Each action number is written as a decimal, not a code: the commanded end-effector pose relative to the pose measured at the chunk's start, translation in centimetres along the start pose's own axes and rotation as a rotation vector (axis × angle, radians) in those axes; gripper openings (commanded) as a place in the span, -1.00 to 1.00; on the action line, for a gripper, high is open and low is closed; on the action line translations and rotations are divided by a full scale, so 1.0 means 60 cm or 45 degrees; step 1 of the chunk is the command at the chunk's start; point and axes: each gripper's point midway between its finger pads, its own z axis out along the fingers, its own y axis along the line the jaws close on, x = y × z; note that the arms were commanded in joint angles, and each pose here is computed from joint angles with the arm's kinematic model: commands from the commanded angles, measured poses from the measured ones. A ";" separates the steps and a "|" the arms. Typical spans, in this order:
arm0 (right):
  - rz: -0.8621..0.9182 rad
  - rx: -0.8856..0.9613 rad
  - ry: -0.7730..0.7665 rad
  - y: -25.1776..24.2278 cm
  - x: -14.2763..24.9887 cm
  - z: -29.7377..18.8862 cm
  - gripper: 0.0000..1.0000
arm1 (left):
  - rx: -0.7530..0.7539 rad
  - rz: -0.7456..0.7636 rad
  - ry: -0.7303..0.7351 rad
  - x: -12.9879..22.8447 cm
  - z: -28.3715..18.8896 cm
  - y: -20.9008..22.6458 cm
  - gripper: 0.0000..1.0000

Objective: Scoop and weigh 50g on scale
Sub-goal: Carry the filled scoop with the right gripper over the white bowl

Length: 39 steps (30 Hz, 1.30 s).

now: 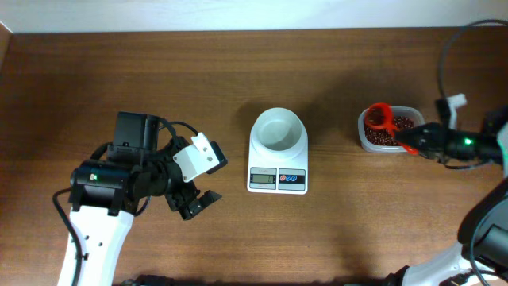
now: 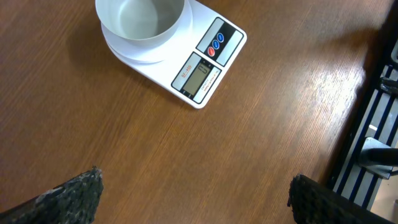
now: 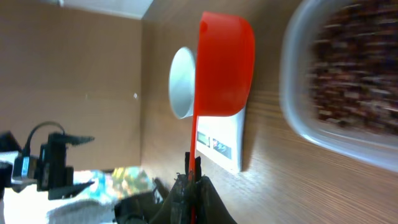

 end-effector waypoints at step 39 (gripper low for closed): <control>-0.769 0.085 0.487 0.103 0.070 0.288 -0.92 | 0.017 0.013 -0.011 -0.001 0.003 -0.001 0.98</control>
